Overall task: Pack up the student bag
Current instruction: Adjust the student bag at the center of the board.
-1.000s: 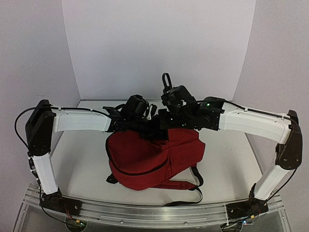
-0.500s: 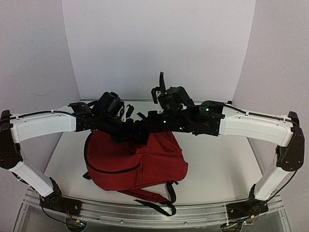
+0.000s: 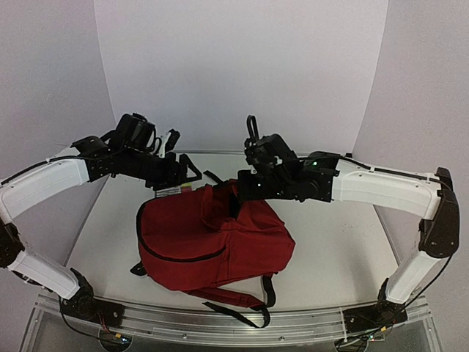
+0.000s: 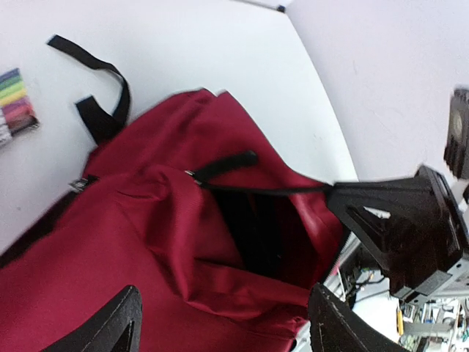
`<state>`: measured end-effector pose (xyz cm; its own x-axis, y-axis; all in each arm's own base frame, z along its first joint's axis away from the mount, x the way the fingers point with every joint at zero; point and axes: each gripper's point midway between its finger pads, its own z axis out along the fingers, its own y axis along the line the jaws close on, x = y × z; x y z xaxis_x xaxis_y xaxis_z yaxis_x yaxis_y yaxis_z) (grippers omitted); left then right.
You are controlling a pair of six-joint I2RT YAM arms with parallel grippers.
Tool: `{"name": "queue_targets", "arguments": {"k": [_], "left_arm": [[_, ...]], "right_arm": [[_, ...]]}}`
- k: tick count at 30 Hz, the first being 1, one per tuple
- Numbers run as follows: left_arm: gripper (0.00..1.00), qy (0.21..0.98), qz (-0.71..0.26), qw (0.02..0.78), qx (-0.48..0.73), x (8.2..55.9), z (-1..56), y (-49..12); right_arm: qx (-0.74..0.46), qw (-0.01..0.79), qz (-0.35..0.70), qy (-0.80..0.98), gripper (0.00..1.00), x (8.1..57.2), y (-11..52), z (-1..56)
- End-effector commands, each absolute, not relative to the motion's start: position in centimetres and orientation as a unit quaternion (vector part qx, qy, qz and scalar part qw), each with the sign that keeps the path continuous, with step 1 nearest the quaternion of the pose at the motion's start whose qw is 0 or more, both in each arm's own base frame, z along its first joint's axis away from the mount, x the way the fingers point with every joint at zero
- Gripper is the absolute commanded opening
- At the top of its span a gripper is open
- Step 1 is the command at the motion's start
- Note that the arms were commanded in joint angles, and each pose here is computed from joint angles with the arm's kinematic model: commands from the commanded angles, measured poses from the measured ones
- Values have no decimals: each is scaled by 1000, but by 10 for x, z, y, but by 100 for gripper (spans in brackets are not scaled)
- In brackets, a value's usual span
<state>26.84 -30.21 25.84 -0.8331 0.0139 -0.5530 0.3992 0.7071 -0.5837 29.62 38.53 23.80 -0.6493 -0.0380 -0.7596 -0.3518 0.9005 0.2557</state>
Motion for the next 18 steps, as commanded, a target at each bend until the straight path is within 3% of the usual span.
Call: {"name": "queue_targets", "arguments": {"k": [1, 12, 18], "left_arm": [[82, 872, -374, 309, 66, 298, 292, -258], [83, 867, -413, 265, -86, 368, 212, -172], [80, 864, -417, 251, -132, 389, 168, -153]], "right_arm": [[-71, 440, 154, 882, 0, 308, 357, 247], [13, 451, 98, 887, 0, 331, 267, 247], [7, 440, 100, 892, 0, 334, 267, 240]]}}
